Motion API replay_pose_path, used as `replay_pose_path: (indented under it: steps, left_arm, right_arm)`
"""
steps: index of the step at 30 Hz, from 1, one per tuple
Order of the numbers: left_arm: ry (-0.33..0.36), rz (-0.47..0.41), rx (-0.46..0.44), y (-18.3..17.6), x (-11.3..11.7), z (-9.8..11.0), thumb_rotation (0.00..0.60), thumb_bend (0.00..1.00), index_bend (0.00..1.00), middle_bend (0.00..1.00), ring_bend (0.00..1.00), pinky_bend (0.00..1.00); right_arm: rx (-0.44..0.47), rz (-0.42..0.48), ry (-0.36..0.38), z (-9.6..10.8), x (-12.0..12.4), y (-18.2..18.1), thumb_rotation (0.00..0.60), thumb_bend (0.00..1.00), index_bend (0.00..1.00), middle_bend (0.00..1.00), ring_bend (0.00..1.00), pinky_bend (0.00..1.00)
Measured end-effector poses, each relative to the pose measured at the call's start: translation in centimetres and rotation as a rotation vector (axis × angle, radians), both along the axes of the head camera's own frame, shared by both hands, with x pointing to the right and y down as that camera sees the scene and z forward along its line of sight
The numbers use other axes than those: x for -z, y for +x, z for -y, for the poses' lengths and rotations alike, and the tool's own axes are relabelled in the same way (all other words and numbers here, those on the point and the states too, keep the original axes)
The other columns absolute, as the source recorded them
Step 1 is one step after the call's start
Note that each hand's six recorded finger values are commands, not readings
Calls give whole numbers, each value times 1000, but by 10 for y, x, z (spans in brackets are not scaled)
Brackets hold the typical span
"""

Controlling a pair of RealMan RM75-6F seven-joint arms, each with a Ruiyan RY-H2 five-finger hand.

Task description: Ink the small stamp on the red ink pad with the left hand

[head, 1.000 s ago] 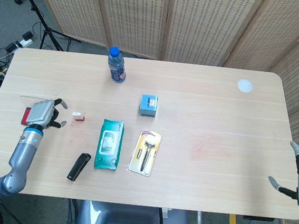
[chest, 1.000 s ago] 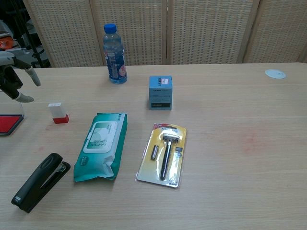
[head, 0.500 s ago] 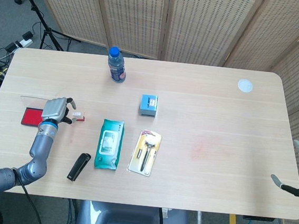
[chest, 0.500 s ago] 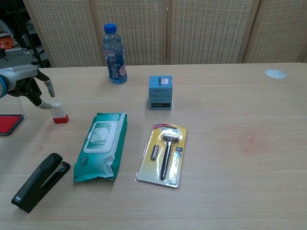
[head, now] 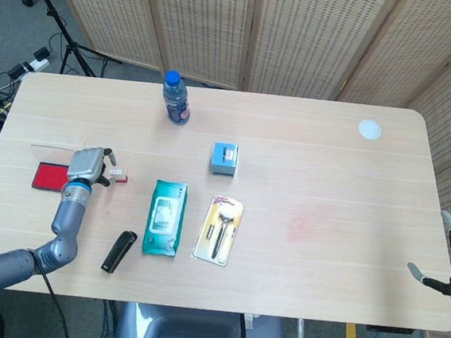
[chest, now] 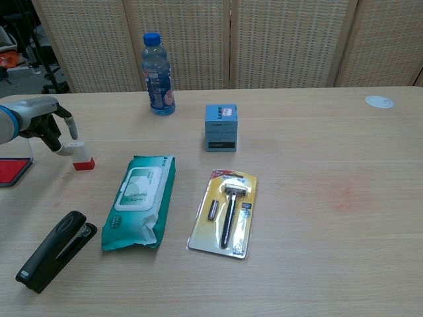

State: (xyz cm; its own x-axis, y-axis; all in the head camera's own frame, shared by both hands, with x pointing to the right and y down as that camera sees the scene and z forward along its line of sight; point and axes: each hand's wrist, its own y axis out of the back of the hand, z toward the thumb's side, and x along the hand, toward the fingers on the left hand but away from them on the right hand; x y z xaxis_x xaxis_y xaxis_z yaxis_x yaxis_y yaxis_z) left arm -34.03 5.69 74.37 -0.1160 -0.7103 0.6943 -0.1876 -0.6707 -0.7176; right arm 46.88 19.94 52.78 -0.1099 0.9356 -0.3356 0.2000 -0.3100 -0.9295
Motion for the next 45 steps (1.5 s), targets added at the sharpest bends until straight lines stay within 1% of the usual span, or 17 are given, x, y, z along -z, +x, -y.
replay_pose_path:
  steps: [5, 14, 18, 21, 26, 32, 35, 40, 45]
  left_arm:
    - [0, -9, 9, -1, -2, 1, 600, 241, 523, 1000, 1000, 1000]
    - [-10, -17, 10, 1, -9, -3, 600, 248, 525, 1000, 1000, 1000]
    - [-12, -18, 15, 2, -12, -4, 600, 297, 525, 1000, 1000, 1000]
    - [-12, -21, 15, 4, -13, -4, 600, 307, 525, 1000, 1000, 1000]
    - [-10, -22, 9, 7, -12, -3, 600, 318, 538, 1000, 1000, 1000]
    - [-8, -19, 10, 7, -11, -2, 600, 338, 597, 1000, 1000, 1000]
    - [-16, -19, 8, 6, -12, -3, 600, 363, 602, 1000, 1000, 1000]
    - [-11, -15, 8, 5, -11, -2, 600, 378, 608, 1000, 1000, 1000]
    - [-3, -18, 0, 5, -6, 1, 600, 396, 619, 1000, 1000, 1000]
  right_arm:
    - [-2, 1, -2, 0, 0, 1, 600, 0, 0, 0, 0, 0]
    - [-7, 1, -5, 0, -1, 2, 600, 0, 0, 0, 0, 0]
    - [-10, 2, -8, 1, -1, 3, 600, 0, 0, 0, 0, 0]
    - [-12, 2, -9, 1, -1, 4, 600, 0, 0, 0, 0, 0]
    - [-14, 3, -9, 1, -1, 5, 600, 0, 0, 0, 0, 0]
    - [-15, 4, -10, 1, -1, 5, 600, 0, 0, 0, 0, 0]
    - [-14, 4, -10, 1, -1, 5, 600, 0, 0, 0, 0, 0]
    - [-15, 4, -10, 1, -1, 5, 600, 0, 0, 0, 0, 0]
    - [-13, 4, -11, 1, -1, 5, 600, 0, 0, 0, 0, 0]
